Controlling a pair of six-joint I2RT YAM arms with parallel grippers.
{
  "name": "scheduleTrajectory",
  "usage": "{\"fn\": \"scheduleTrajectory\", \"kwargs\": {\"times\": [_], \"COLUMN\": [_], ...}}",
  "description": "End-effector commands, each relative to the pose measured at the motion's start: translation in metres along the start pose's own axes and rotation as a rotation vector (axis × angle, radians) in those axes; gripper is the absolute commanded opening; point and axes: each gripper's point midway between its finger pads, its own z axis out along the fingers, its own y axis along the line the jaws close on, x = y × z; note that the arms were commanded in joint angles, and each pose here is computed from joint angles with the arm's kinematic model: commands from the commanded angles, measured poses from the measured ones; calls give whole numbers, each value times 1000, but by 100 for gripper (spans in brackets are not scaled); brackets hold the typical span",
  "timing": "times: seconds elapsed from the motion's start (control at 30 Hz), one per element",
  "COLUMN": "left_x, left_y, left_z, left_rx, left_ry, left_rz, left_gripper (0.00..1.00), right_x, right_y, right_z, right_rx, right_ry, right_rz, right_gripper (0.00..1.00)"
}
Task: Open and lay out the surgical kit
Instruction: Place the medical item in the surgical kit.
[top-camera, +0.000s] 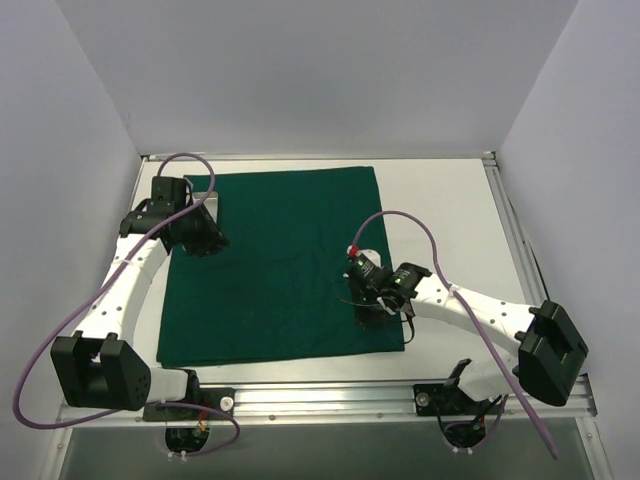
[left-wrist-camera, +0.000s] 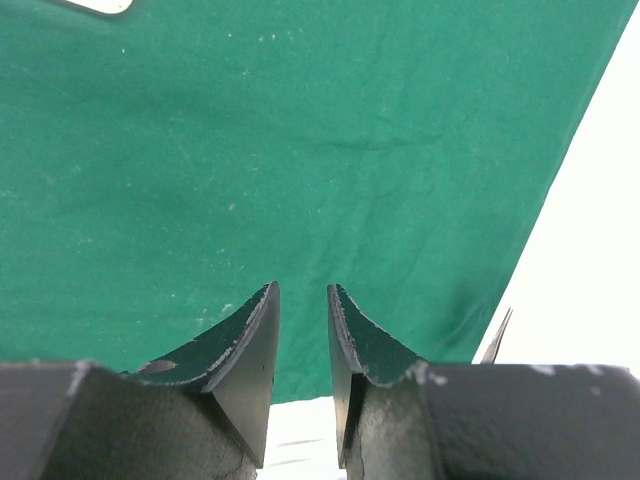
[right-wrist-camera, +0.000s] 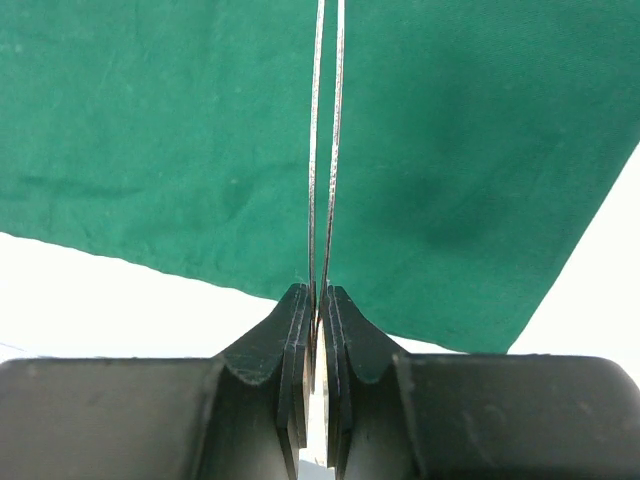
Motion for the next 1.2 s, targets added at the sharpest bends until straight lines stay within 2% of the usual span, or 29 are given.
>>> {"fn": "scheduleTrajectory", "kwargs": {"times": [0.0, 0.33, 0.87, 0.97, 1.17], "left_x": [-7, -6, -4, -2, -1], "left_y": [-7, -6, -6, -5, -6], "left_z": [1, 1, 7, 7, 7], "left_rx": [38, 36, 39, 38, 43], "left_ry": [-18, -13, 3, 9, 13], "left_rz": [-6, -4, -6, -8, -7], "left_gripper": [35, 34, 35, 35, 35], "right_x": [-3, 12, 9, 10, 14], "right_y": [-15, -46, -48, -48, -49], "right_z": [1, 21, 36, 38, 43], "right_rx": [71, 123, 169, 172, 182], "right_ry": [-41, -8, 13, 22, 45], "right_rz": [36, 89, 83, 88, 90], "right_gripper": [0, 0, 0, 7, 14]}}
